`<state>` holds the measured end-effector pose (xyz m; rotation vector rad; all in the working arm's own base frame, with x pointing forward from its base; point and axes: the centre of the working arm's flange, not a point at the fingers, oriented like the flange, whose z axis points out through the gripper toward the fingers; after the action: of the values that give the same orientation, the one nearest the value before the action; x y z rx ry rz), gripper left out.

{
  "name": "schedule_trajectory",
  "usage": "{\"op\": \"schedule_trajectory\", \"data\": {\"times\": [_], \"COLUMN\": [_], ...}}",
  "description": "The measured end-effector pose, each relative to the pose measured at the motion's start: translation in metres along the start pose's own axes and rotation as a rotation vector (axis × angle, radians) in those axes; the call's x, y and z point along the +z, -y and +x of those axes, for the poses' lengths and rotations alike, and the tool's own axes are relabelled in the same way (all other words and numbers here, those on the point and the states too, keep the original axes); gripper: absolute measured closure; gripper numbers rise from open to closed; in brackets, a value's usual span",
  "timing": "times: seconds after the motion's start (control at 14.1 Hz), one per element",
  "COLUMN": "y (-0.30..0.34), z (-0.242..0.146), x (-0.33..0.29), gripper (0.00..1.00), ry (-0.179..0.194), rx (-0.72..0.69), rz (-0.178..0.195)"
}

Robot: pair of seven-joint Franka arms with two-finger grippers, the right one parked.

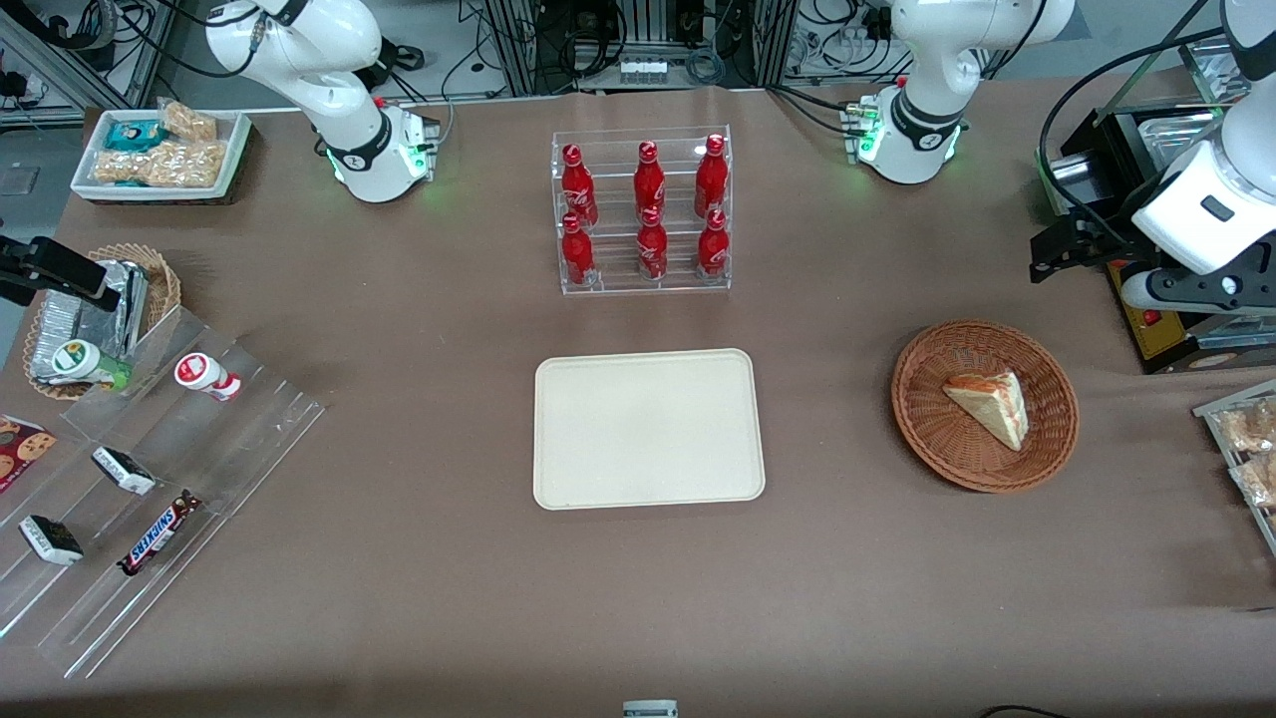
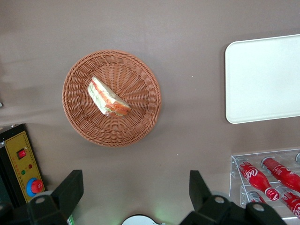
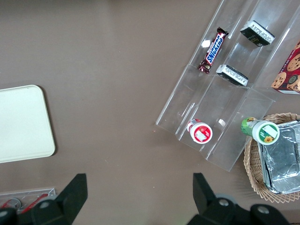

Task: Place sandwich from basket to tray

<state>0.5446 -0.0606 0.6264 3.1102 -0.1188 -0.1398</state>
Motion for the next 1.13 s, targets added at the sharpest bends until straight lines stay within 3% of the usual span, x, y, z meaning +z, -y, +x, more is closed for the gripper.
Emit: {"op": "schedule_trajectory", "data": {"times": [0.57, 0.78, 0.99, 1.13], "y": [0.000, 0.006, 0.016, 0.025], "z": [0.000, 0.002, 0.011, 0.024], "x": [0.000, 0.004, 0.026, 0.056], "gripper": [0.00, 0.00, 0.00, 0.00], "ry": [0.005, 0.012, 0.049, 0.104], "rx": [0.000, -0.010, -0.024, -0.037], "rz": [0.001, 0.021, 0.041, 0.041]}}
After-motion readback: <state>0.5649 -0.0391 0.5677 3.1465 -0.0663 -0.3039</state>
